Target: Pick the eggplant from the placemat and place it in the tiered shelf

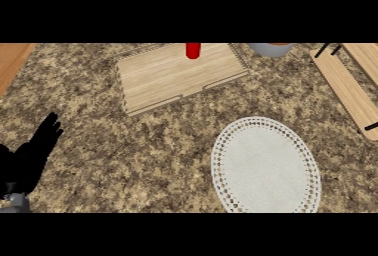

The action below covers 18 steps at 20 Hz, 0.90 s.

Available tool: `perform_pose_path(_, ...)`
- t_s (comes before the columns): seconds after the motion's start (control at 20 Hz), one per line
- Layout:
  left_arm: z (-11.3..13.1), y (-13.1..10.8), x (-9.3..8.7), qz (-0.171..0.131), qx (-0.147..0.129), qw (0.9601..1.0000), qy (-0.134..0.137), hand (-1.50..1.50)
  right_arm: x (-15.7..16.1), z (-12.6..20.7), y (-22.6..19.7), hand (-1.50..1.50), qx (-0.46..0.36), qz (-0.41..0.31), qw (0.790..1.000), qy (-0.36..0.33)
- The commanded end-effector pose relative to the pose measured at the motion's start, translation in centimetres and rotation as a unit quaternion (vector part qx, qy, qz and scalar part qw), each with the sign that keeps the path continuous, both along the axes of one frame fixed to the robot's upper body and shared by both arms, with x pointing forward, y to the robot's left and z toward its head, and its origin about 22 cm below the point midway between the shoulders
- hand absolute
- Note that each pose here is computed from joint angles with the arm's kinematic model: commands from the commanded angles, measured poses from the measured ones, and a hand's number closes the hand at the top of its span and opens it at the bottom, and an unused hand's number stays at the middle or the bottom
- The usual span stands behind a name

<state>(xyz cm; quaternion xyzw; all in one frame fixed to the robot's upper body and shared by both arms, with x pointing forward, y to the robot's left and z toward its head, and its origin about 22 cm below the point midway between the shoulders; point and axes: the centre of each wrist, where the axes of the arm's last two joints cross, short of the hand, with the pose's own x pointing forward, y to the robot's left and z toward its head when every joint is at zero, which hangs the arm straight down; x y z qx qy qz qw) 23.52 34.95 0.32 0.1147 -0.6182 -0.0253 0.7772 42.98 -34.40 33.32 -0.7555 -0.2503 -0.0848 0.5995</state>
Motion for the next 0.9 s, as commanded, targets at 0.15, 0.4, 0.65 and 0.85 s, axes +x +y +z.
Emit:
perform_pose_path(0.15, 0.2, 1.5, -0.3, -0.005, -0.002, 1.0, -0.002, 0.0, -1.2, -2.8, -3.8, -1.5, 0.023, -0.088, 0.994, -0.055)
perform_pose_path(0.4, -1.2, -0.8, -0.5, -0.004, 0.0, 1.0, 0.0, 0.0, -1.3, -4.1, -6.1, -1.5, 0.02, -0.062, 0.998, 0.005)
perform_pose_path(0.65, 0.5, -0.9, -1.4, -0.004, 0.005, 1.0, 0.001, 0.0, -1.2, -3.0, -5.0, -1.5, 0.018, -0.038, 0.996, -0.074)
perform_pose_path(0.85, 1.0, -0.3, 1.1, 0.003, -0.003, 1.0, 0.004, 0.0, -1.6, -2.8, -4.1, -1.5, 0.039, -0.025, 0.988, -0.147)
